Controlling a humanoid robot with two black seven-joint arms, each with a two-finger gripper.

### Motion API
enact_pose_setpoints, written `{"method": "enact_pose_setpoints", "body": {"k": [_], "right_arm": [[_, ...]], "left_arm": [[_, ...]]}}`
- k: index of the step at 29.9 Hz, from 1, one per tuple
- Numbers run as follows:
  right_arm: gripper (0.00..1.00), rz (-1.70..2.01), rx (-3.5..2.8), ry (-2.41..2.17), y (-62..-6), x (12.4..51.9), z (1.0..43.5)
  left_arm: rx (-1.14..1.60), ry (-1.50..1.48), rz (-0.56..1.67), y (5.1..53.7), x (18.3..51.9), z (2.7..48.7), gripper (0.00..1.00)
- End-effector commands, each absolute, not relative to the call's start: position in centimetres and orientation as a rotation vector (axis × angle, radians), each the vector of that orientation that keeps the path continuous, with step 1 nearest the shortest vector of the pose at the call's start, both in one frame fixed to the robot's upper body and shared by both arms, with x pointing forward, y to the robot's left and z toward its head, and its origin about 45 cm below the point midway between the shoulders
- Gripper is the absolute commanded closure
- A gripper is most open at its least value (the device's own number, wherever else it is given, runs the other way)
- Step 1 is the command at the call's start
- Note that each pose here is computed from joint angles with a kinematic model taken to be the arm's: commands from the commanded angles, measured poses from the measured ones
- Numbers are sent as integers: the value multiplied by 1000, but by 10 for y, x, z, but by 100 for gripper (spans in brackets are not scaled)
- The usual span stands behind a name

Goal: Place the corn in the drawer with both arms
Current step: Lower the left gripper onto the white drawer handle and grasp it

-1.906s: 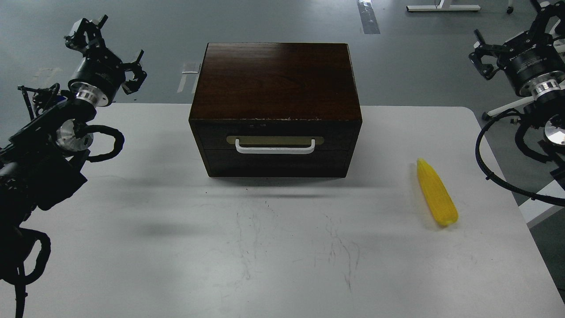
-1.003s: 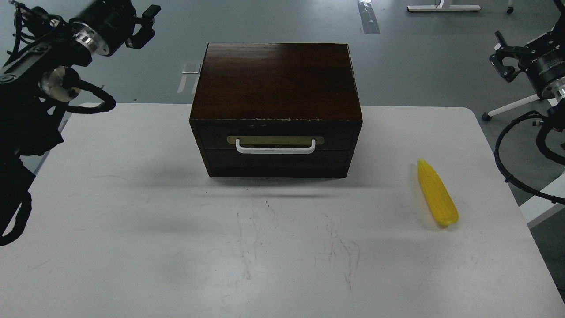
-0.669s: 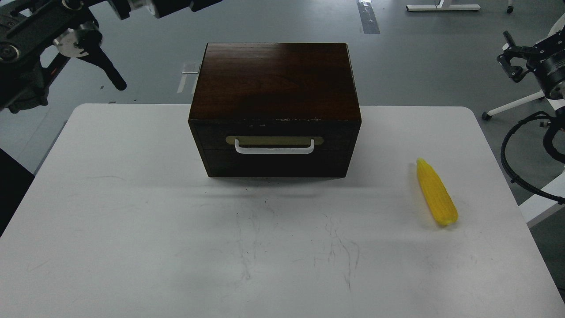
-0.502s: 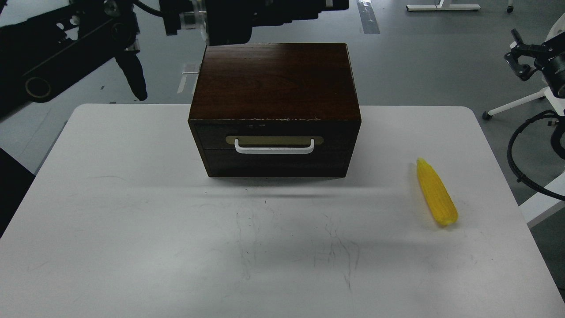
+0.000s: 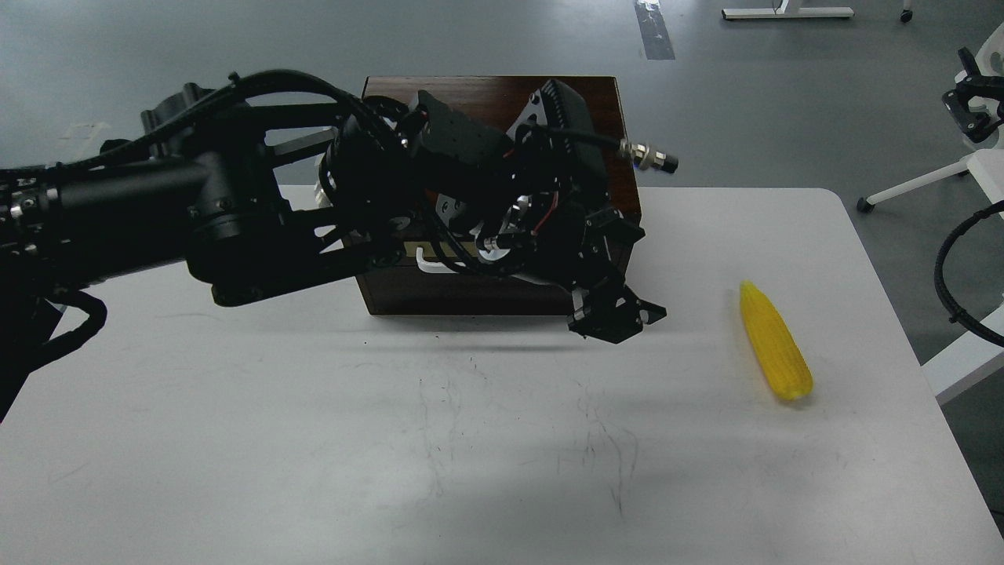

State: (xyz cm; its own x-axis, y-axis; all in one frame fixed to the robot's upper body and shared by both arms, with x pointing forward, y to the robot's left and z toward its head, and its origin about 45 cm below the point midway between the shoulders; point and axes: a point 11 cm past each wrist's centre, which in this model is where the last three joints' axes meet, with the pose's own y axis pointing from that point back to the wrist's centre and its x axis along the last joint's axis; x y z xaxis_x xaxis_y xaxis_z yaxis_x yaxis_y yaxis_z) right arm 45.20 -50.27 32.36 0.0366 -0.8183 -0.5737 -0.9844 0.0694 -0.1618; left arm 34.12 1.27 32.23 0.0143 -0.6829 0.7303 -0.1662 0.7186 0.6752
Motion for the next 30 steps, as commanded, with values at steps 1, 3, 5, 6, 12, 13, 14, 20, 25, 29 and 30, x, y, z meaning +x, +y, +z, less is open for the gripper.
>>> {"method": "enact_pose_setpoints", "body": {"k": [1,3,5,6,12,13,14,20,25,29,30], "right_arm": [[0,400,-1776,1834,-507,450,322],[0,397,-1771,1842,-509,450,322],[0,391,-1763,1852,-512,449,322],[0,391,-1763,1852,-512,449,322],[0,394,-1762,1854,-513,448,320],[0,395,-1763,1854,-512,448,320],[0,396,-1763,1852,-512,448,321],[0,387,-1741,1830,-512,450,327],[0,375,-1733,1842,-518,447,329],[0,366,-1720,1858,-524,445,330],[0,363,-1717,1863,-526,445,329]], "left_arm": [[831,-1566,-584,28,342,293,11],[886,-1578,-623,38,346,283,11],[932,-1578,-647,49,353,274,11],[936,-1575,-650,52,354,273,11],[992,-1558,-638,75,365,276,11],[1001,-1552,-630,77,368,277,11],[1006,-1550,-626,78,370,277,11],[1014,-1534,-623,82,372,274,14],[1030,-1535,-615,84,377,275,15],[1034,-1539,-611,84,378,277,15],[1033,-1537,-612,84,378,277,15]]}}
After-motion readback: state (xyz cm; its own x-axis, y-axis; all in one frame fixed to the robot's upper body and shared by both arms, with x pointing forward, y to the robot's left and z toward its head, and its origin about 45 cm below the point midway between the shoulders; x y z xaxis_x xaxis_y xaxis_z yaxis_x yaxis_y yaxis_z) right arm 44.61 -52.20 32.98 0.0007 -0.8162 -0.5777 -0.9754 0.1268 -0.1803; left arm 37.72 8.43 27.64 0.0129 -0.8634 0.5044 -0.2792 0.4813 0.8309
